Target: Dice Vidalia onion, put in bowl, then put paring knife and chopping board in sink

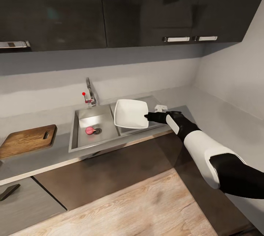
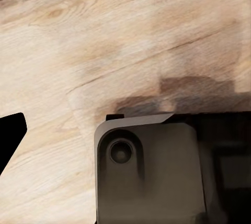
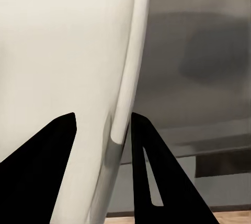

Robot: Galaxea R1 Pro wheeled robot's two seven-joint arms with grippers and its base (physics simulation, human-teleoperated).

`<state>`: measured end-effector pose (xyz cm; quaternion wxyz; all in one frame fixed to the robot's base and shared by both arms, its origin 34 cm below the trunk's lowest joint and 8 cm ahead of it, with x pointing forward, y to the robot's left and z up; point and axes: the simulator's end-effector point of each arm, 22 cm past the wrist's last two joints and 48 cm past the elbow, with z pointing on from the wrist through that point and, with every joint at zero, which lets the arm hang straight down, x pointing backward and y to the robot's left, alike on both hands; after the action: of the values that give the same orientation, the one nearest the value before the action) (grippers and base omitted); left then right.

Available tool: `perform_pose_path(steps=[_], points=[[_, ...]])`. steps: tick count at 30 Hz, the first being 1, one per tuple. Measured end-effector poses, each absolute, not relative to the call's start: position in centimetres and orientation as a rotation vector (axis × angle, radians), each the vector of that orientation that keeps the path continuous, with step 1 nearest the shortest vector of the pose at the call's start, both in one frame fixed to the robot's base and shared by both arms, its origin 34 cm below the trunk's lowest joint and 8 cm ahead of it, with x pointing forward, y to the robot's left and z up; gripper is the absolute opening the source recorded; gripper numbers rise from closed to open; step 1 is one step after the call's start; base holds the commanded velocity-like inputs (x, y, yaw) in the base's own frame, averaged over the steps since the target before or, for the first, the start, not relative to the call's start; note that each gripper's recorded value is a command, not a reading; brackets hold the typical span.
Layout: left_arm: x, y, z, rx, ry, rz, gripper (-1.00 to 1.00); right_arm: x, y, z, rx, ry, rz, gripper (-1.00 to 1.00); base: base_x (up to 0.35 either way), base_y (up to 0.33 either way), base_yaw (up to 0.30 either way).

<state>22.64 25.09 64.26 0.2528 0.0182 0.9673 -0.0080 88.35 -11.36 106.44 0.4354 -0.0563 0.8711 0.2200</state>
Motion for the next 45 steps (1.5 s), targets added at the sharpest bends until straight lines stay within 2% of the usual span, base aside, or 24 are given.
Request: perform_pose_path(steps=[17,37,45], points=[[22.6,25.0,64.3,0.048,2.63,-0.023,1.0,88.7,-11.1,106.3,-0.136,2.18,0.456,-1.0,0.0,0.013,0.0],[22.6,25.0,64.3,0.048,2.63,-0.023,1.0,88.7,-10.7,106.1,-0.127,2.186,0.431,-1.0,-0.006,0.24,0.0],[22.6,25.0,64.2,0.049,2.631,-0.025,1.0,88.7,-10.9,106.1,-0.118,2.189,0.414,-1.0,-0.027,0.047,0.0]])
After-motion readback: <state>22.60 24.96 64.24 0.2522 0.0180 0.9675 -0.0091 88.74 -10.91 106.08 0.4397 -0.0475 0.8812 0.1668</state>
